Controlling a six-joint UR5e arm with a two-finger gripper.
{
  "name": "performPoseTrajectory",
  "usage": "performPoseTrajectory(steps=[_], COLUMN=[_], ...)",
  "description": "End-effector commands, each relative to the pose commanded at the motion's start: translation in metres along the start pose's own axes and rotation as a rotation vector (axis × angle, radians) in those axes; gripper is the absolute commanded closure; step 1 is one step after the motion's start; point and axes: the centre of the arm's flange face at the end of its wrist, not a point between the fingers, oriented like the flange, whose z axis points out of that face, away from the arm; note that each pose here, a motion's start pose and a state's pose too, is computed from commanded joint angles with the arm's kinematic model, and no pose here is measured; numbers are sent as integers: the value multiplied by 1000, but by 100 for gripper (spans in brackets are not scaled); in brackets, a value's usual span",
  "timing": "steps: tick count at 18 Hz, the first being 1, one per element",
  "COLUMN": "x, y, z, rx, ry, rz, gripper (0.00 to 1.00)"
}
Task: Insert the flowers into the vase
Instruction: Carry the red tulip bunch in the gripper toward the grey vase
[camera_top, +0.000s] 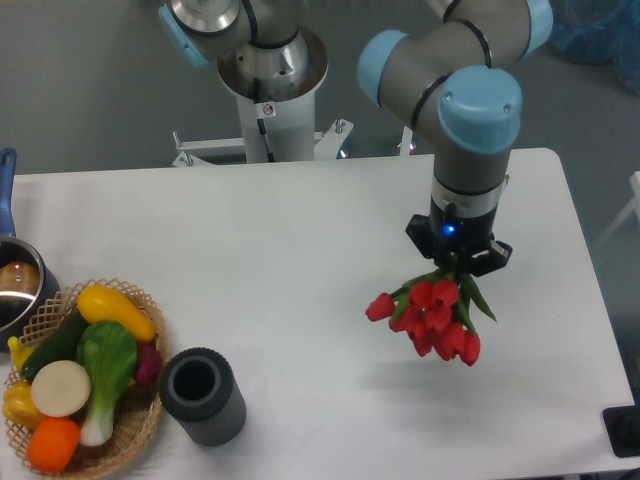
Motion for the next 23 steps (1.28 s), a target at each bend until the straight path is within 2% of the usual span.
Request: performPoseTrajectory(steps=[3, 6, 10, 12, 14, 17, 19, 20, 23], x=[13, 26, 28, 27, 27, 23, 21, 22, 27], y=[-3, -8, -14, -21, -28, -36, -44, -49, -62], z=[-29, -59, -77, -83, -93, -107, -118, -122, -120], rx=[29, 122, 183, 278, 370, 471, 582, 642, 816], ry=[23, 32, 15, 30, 16, -19, -26, -3, 156], rz=[10, 13, 22, 18, 7, -77, -114, -138, -145], gripper=[100, 100, 100, 100, 100, 100, 100, 100, 100])
